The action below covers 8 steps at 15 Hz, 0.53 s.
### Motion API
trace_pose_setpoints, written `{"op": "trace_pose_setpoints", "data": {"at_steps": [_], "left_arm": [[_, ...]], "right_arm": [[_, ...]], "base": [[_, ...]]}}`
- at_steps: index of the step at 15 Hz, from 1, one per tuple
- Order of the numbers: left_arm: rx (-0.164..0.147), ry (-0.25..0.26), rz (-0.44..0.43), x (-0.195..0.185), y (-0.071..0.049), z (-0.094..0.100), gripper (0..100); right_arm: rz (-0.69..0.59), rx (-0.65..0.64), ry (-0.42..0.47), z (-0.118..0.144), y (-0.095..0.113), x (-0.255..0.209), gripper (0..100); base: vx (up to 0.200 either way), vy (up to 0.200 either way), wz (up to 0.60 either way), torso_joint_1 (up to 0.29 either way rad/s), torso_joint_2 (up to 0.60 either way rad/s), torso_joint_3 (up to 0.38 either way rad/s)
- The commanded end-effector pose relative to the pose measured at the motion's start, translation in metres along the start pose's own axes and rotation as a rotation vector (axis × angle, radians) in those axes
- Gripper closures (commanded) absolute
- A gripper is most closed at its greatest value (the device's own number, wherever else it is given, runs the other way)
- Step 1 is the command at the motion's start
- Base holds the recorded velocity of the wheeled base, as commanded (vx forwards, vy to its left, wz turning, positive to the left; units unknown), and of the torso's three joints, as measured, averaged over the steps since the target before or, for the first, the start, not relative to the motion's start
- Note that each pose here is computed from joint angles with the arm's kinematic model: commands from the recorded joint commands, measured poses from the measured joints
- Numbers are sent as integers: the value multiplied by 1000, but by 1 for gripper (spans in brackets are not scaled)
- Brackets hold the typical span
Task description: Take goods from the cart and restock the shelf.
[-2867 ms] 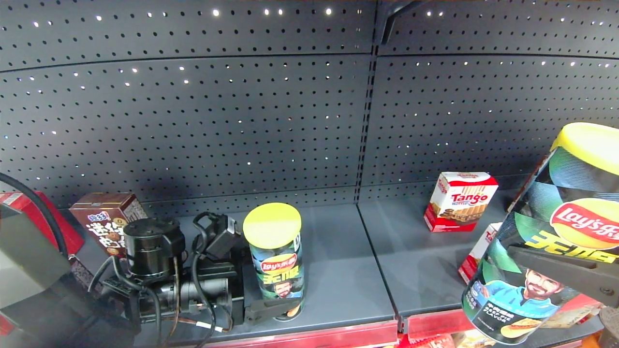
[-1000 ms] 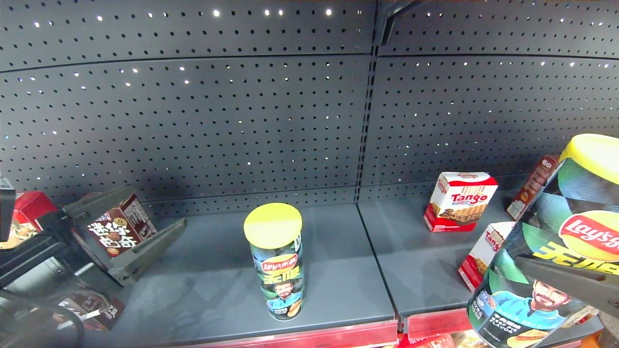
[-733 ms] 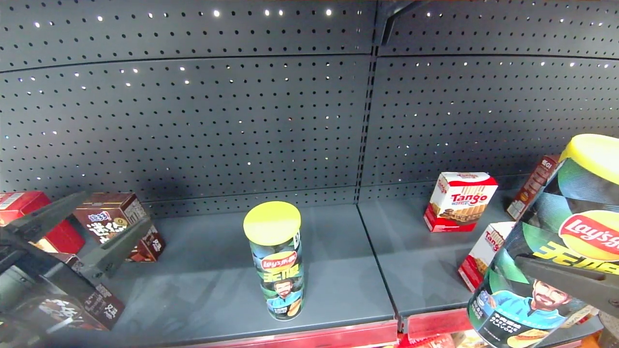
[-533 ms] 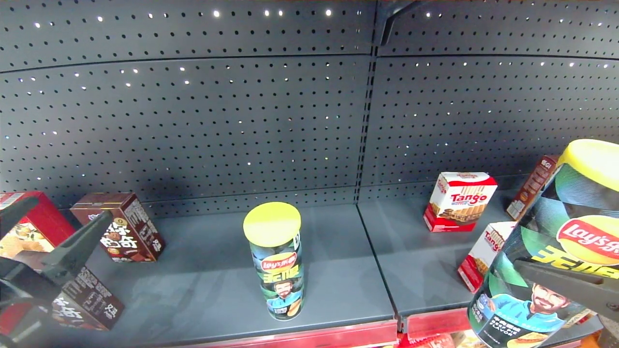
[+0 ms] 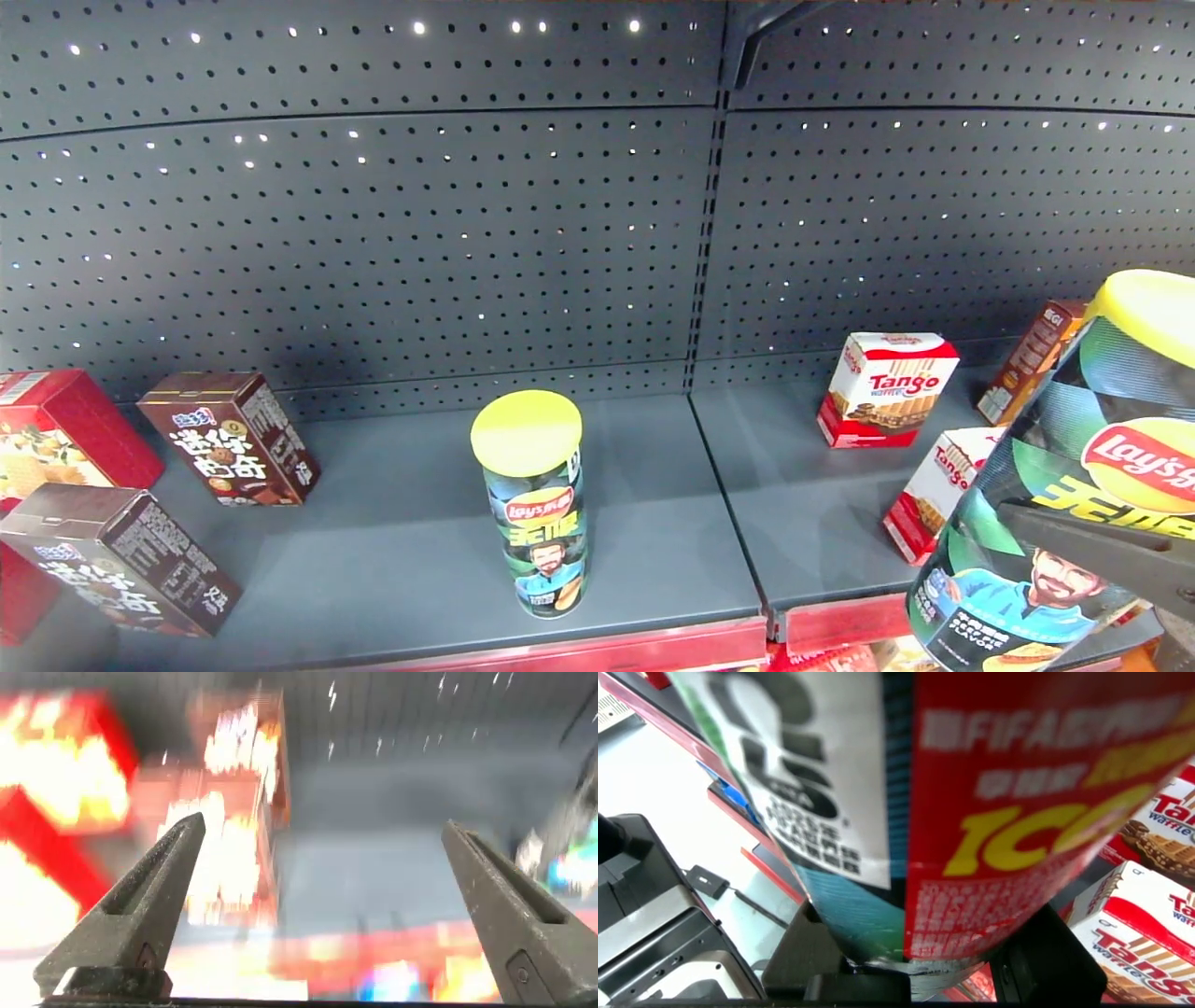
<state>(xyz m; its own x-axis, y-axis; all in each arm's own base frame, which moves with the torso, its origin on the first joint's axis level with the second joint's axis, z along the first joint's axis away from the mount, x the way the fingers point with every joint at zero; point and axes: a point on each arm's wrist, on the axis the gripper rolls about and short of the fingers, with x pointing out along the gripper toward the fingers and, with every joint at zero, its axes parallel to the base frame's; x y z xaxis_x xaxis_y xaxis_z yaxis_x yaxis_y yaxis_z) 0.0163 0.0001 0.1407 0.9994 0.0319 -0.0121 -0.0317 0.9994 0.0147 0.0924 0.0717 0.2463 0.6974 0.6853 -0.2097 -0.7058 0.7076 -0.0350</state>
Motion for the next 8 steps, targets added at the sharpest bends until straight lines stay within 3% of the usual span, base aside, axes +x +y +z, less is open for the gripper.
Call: {"op": "trace_pose_setpoints", "data": {"at_steps": [1, 4, 8], "left_arm": [[5, -106, 91, -39, -5, -14, 0], [-23, -99, 147, -39, -6, -18, 0], [-34, -39, 192, -35, -5, -36, 0]], "right_arm": [[1, -1, 0, 0, 0, 0, 100], [1, -1, -5, 0, 0, -1, 100], [-20, 3, -10, 1, -2, -2, 100]], "base": [[0, 0, 0, 0, 0, 0], [0, 0, 0, 0, 0, 0], [0, 0, 0, 0, 0, 0]]}}
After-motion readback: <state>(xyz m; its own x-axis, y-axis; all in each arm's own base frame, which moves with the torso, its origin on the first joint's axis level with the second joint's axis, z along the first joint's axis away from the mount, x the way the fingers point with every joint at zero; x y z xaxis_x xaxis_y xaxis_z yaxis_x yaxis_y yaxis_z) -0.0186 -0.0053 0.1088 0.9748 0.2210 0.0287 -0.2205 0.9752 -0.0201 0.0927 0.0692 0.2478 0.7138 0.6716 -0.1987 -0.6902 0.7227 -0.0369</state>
